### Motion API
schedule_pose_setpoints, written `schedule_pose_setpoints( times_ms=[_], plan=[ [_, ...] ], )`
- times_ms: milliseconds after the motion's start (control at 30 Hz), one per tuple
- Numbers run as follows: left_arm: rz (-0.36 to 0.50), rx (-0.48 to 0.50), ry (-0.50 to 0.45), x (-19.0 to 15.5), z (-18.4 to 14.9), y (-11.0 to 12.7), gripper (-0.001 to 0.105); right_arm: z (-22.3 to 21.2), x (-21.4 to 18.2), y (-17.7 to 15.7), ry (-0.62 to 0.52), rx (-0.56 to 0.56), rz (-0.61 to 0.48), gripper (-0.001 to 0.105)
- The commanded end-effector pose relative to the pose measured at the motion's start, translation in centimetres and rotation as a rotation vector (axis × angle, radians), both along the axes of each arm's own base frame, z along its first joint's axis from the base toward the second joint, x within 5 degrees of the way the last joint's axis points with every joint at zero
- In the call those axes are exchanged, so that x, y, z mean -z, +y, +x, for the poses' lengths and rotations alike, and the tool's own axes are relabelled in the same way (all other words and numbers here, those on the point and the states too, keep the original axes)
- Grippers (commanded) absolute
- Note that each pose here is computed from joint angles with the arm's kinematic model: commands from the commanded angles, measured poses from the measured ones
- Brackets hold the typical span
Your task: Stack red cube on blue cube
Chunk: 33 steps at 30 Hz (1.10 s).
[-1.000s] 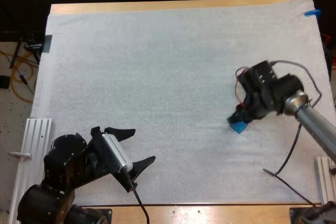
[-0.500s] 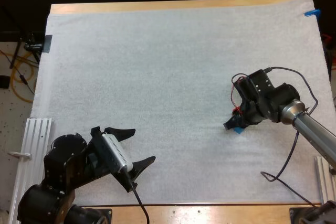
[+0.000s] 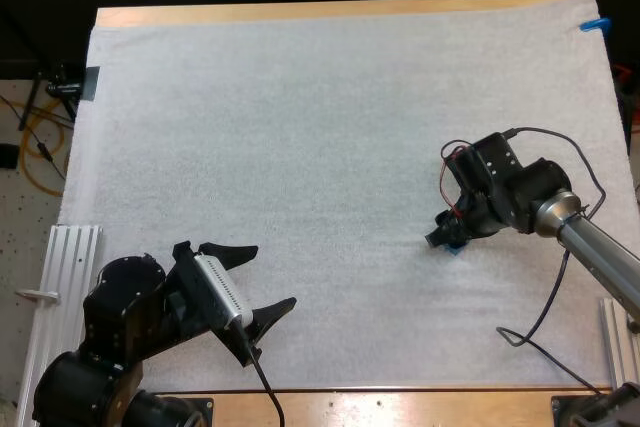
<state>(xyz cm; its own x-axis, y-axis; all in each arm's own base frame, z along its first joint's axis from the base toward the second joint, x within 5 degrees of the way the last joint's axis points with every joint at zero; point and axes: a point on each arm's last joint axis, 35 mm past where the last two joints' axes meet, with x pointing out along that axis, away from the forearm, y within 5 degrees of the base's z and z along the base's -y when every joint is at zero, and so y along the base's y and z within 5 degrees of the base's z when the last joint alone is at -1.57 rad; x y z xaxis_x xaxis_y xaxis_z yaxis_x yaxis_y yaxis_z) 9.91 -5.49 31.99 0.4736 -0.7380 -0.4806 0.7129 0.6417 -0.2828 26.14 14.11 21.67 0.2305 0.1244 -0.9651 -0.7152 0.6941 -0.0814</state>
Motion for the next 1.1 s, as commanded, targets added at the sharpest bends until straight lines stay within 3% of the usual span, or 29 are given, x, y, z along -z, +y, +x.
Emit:
schedule_pose_setpoints(
  times_ms=[0, 167, 300, 433, 633, 767, 900, 1067],
  plan=[
    [-0.008, 0.016, -0.008, -0.2, 0.0, -0.1, 0.077, 0.0, -1.1, 0.0, -0.018, 0.005, 0.011, 0.063],
    [-0.007, 0.008, -0.014, -0.3, 0.0, -0.1, 0.077, 0.1, -4.2, -0.1, -0.123, 0.008, 0.068, 0.063],
    [0.017, -0.127, -0.023, -0.3, 1.3, 0.3, 0.077, 1.4, -6.8, -0.7, -0.262, 0.045, 0.137, 0.063],
    [0.018, -0.224, -0.023, -0.1, 3.1, 1.1, 0.077, 3.0, -8.1, -2.6, -0.328, 0.124, 0.155, 0.063],
    [0.014, -0.427, -0.052, -1.0, 5.2, 3.9, 0.077, 4.3, -9.6, -8.5, -0.382, 0.299, 0.175, 0.063],
    [0.004, -0.490, -0.116, -3.2, 5.1, 4.8, 0.077, 3.3, -11.8, -12.9, -0.442, 0.408, 0.221, 0.063],
    [0.002, -0.515, -0.166, -4.7, 4.5, 5.0, 0.077, 0.5, -14.7, -16.4, -0.547, 0.504, 0.200, 0.063],
    [0.024, -0.553, -0.163, -4.9, 3.1, 5.0, 0.077, -3.8, -18.4, -16.7, -0.693, 0.490, 0.190, 0.063]
  ],
)
